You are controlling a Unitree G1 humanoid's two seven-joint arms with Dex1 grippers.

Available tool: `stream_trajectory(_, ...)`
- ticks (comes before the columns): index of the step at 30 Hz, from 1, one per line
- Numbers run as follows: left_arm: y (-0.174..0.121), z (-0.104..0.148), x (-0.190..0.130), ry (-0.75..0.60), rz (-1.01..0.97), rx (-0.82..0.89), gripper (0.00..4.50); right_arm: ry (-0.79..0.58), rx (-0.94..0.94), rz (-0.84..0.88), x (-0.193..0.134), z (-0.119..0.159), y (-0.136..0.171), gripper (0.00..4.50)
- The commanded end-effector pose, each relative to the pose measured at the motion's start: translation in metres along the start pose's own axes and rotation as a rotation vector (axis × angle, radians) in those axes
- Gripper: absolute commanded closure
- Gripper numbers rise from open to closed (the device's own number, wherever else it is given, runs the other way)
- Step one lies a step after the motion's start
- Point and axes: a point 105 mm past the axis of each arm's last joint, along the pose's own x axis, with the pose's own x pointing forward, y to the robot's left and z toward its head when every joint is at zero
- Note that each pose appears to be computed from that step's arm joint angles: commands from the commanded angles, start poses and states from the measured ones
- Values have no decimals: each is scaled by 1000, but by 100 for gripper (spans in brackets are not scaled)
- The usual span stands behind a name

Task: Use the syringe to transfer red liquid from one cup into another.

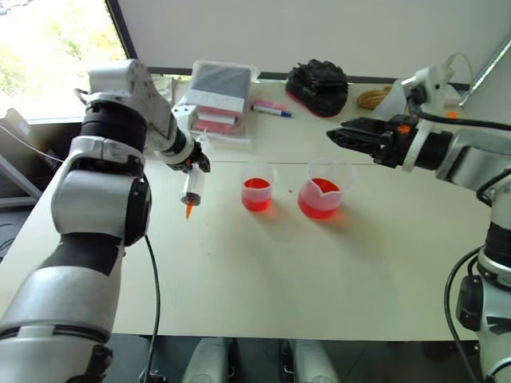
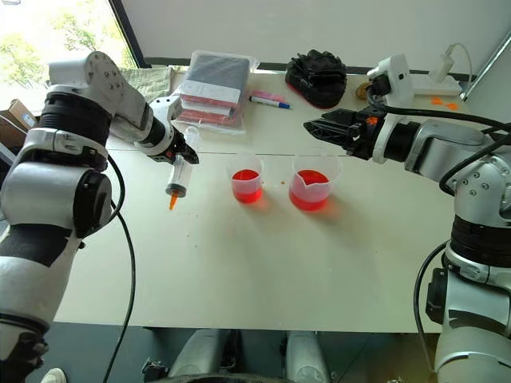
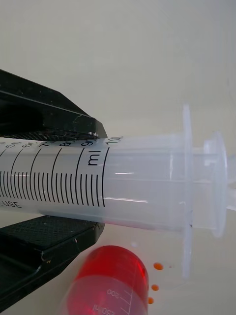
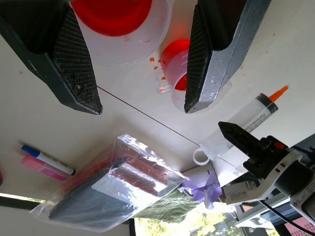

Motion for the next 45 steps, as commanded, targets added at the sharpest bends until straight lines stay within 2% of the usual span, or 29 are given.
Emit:
stream_trajectory(1, -5, 0, -2, 20, 27, 26, 297, -8, -32, 60, -16, 10, 14, 175)
stream_trajectory(5, 0, -12, 13, 84, 80, 24, 297, 146, -76, 241, -33, -11, 51, 175)
stream_trajectory(8, 1, -17, 22, 100, 96, 24, 297, 266, -134, 279, -39, -32, 61, 175)
stream_trajectory(12, -10, -17, 28, 86, 61, 47, 297, 353, -182, 292, -44, -47, 64, 175)
stream_trajectory(25, -5, -25, 43, 97, 105, 24, 297, 370, -230, 268, -43, -53, 60, 175)
stream_trajectory(27, -4, -24, 43, 95, 109, 18, 202, 368, -232, 266, -42, -53, 60, 166)
stream_trajectory(33, 0, -25, 44, 91, 137, 2, 18, 367, -232, 259, -42, -54, 60, 166)
stream_trajectory(34, 0, -26, 43, 95, 135, -2, 3, 368, -232, 257, -42, -54, 59, 166)
stream_trajectory(36, 1, -24, 39, 93, 109, -19, 3, 372, -230, 258, -42, -54, 59, 166)
stream_trajectory(40, 5, -12, 29, 8, 75, -67, 3, 373, -230, 254, -42, -54, 56, 166)
stream_trajectory(45, 15, 19, -2, -428, -44, -125, 3, 374, -242, 262, -39, -55, 52, 166)
